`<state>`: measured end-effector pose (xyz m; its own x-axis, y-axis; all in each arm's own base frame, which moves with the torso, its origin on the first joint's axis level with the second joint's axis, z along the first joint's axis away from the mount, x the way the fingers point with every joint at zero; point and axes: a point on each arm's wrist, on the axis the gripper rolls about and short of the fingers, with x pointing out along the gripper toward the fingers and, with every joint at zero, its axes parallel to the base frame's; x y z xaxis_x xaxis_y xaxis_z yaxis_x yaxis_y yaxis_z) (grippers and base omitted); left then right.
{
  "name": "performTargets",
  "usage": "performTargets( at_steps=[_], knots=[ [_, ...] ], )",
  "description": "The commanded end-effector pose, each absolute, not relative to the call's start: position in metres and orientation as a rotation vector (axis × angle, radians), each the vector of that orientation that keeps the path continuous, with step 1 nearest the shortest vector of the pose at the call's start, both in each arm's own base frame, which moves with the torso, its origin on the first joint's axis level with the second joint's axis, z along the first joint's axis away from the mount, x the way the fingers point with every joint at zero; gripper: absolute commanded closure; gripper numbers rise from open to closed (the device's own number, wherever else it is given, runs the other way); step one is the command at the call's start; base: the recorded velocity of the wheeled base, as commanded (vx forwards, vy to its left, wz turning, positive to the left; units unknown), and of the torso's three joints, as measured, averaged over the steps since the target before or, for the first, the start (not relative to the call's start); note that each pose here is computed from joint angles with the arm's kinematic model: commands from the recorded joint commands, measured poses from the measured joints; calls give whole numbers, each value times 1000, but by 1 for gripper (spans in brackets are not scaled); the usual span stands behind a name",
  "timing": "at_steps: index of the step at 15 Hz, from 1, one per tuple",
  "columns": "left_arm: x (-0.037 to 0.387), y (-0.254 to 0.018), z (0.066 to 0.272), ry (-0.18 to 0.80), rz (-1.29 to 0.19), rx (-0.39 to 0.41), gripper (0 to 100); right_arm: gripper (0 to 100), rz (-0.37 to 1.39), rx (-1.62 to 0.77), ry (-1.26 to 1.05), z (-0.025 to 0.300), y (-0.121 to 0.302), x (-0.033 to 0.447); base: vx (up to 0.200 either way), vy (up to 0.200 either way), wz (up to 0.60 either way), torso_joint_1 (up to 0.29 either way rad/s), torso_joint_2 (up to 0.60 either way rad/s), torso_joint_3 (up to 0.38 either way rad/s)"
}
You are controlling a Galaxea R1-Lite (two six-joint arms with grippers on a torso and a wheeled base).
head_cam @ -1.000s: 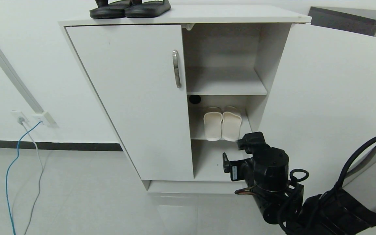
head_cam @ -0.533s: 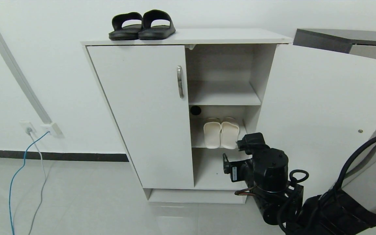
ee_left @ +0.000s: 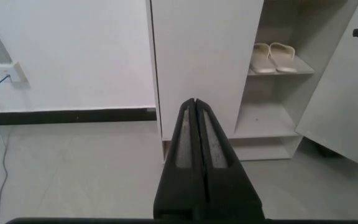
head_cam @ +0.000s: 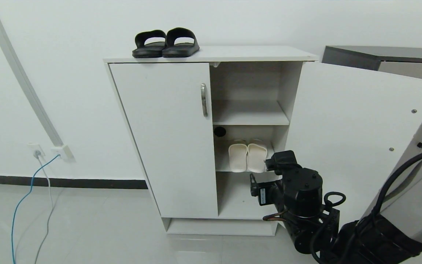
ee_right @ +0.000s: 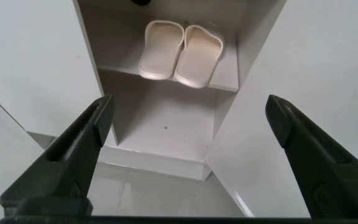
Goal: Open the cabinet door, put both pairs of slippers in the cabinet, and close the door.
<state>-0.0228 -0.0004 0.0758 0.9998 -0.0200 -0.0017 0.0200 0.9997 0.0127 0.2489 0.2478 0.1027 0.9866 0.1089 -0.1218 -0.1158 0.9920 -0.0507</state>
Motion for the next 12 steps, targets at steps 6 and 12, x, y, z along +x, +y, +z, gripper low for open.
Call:
performTargets(
  at_steps=[6,12],
  knots=[
    [-23,0,76,1,-20,12,100,0,110,-63,126,99,248,250,0,200,0,3,3,3],
    [-23,0,76,3,-20,12,100,0,108,-59,121,99,248,250,0,200,0,0,1,2]
  ],
)
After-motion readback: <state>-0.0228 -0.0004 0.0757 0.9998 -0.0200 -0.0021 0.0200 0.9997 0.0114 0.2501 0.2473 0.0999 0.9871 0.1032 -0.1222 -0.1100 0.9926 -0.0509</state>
